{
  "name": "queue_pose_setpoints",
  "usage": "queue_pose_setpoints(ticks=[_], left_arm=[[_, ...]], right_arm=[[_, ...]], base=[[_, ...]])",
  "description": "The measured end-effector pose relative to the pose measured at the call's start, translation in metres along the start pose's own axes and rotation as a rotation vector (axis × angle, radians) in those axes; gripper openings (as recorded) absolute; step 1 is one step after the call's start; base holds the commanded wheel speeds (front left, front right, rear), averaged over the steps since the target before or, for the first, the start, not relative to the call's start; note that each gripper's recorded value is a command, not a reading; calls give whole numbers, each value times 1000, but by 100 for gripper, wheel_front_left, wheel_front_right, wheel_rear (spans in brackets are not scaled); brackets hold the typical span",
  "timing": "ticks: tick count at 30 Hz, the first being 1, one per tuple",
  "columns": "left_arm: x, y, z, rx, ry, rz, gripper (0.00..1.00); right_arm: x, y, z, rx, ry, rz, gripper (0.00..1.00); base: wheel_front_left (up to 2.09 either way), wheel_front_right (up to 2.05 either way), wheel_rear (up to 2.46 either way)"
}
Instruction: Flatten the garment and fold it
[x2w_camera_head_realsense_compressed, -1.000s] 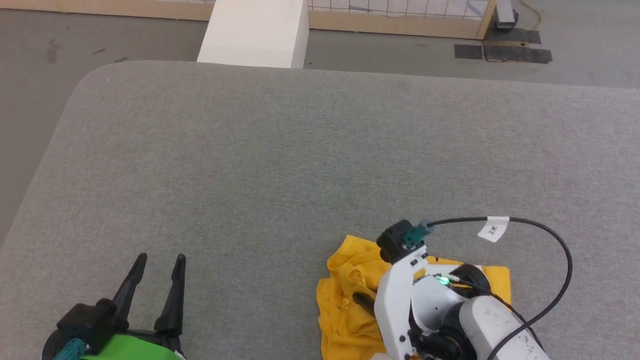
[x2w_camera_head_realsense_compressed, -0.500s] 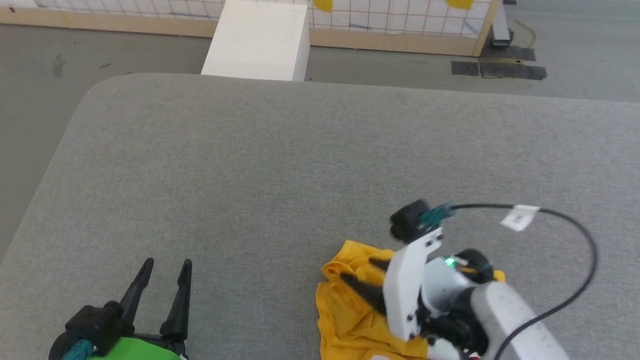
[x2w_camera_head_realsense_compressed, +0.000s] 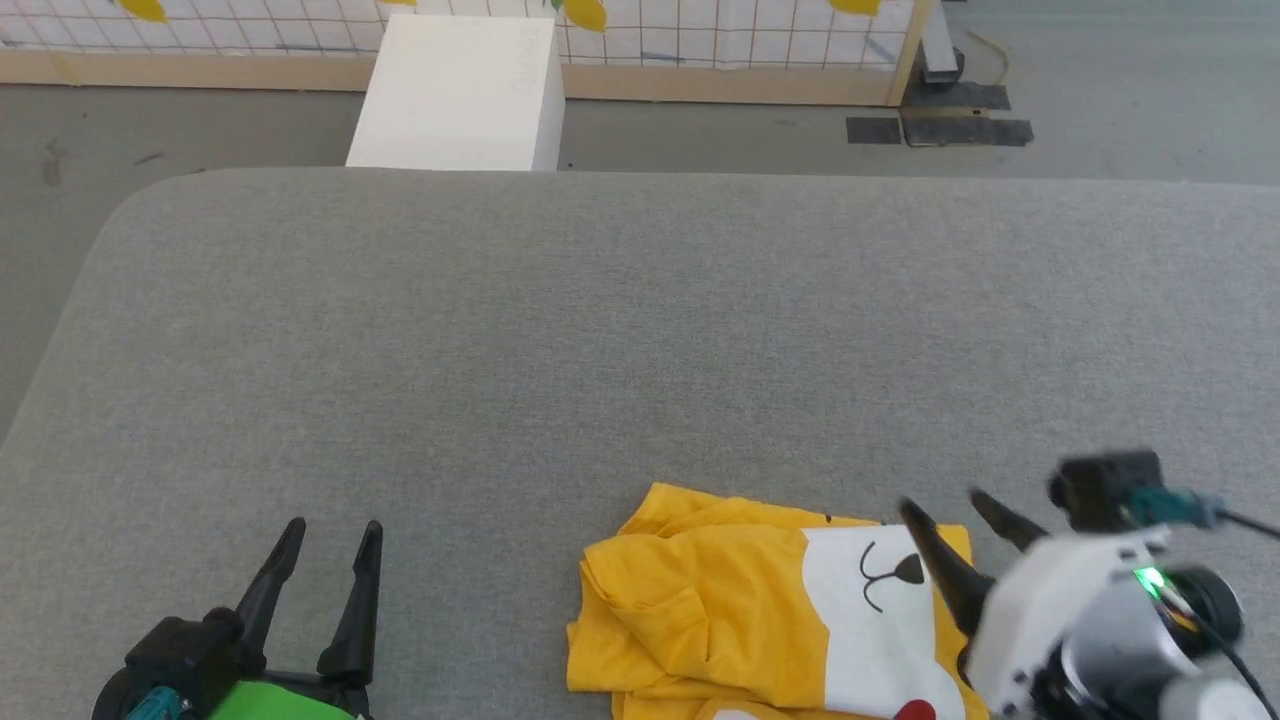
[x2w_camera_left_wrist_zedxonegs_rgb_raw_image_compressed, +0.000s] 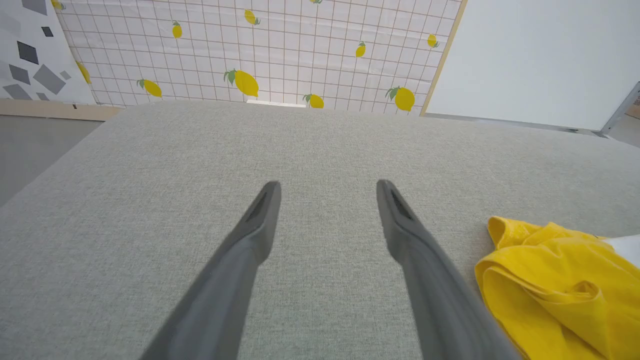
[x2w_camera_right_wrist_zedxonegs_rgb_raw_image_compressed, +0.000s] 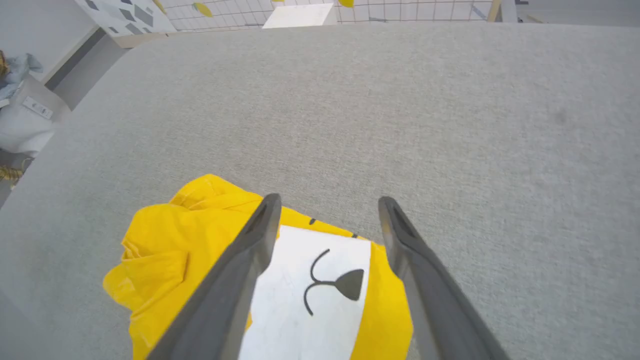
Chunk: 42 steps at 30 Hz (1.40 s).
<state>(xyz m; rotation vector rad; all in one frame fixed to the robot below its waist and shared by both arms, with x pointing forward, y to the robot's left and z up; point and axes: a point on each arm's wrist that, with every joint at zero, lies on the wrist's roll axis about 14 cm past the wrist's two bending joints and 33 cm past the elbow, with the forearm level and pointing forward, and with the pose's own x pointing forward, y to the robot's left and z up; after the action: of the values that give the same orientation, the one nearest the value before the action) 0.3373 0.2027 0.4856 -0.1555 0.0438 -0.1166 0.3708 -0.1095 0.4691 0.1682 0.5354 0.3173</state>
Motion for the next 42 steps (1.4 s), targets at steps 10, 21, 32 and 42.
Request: queue_pose_setpoints(ticks=[10,21,32,42], left_arm=[[10,-1,-5,8,22,-19,100],[7,7,-9,19,47,-4,100],[-1,12,-9,17,55,14,100],[6,-3,-4,3,30,-26,100]], right_arm=[[-33,-39,-71,116,175,-135,100],[-1,-37,-95,211,231,-91,100],[17,-29,-93,189,268,-56,0],[12,-28,-71,129,205,-63,0]], base=[[0,0,0],[0,0,0],[0,0,0],[0,0,0]])
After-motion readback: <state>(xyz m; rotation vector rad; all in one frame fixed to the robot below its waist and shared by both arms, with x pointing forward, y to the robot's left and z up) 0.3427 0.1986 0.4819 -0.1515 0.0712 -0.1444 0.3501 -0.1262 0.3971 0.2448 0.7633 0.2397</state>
